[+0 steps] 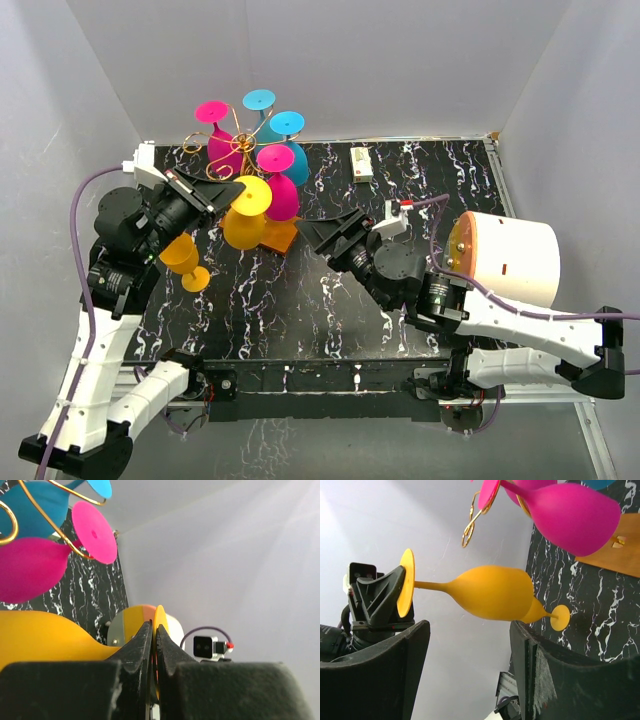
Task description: Place the wine glass upside down on the wine glass rack
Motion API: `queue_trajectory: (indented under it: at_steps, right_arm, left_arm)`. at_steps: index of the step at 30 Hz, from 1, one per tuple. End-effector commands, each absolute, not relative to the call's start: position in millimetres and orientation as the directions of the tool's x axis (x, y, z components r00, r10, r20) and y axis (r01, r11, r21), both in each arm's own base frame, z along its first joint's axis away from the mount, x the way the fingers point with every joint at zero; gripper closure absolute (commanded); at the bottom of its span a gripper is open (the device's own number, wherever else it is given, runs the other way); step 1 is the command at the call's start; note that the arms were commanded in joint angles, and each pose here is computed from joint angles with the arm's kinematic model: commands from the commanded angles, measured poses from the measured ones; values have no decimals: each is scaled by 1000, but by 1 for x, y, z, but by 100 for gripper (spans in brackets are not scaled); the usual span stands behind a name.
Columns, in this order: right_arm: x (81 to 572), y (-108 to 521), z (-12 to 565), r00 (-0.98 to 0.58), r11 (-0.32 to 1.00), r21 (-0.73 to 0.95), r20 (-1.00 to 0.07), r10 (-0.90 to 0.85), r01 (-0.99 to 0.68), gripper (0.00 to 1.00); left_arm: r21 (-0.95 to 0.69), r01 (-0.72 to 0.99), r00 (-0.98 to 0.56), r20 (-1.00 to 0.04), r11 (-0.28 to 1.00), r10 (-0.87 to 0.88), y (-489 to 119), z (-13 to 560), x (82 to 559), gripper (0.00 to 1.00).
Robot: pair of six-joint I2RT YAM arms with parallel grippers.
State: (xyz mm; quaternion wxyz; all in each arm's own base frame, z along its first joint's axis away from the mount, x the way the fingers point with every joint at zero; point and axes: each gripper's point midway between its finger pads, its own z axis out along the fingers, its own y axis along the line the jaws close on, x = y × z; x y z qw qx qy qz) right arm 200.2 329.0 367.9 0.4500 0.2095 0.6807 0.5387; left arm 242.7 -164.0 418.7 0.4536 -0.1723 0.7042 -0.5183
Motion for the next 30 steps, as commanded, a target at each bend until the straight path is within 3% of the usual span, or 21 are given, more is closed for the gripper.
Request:
queue_trajectory:
  at_steps: [1, 11, 22, 30]
  right_arm:
    - [207, 307, 386, -434, 320, 924, -382, 816, -212, 37]
    - [210, 288, 388, -384, 331, 921, -386, 839, -204, 38]
    - [211, 276, 389, -353, 335, 923, -383, 853, -192, 39]
    - [213, 270, 388, -335, 334, 925, -378, 863, -183, 40]
  left_arm:
    - [-912, 208, -456, -410, 353, -790, -157, 438, 264, 100]
    - [-932, 93, -387, -359, 351, -849, -146, 416, 293, 100]
    - [-888, 114, -322, -457, 445, -829, -136, 428, 335, 100]
    - [-884, 102, -251, -468, 457, -848, -115, 432, 350, 100]
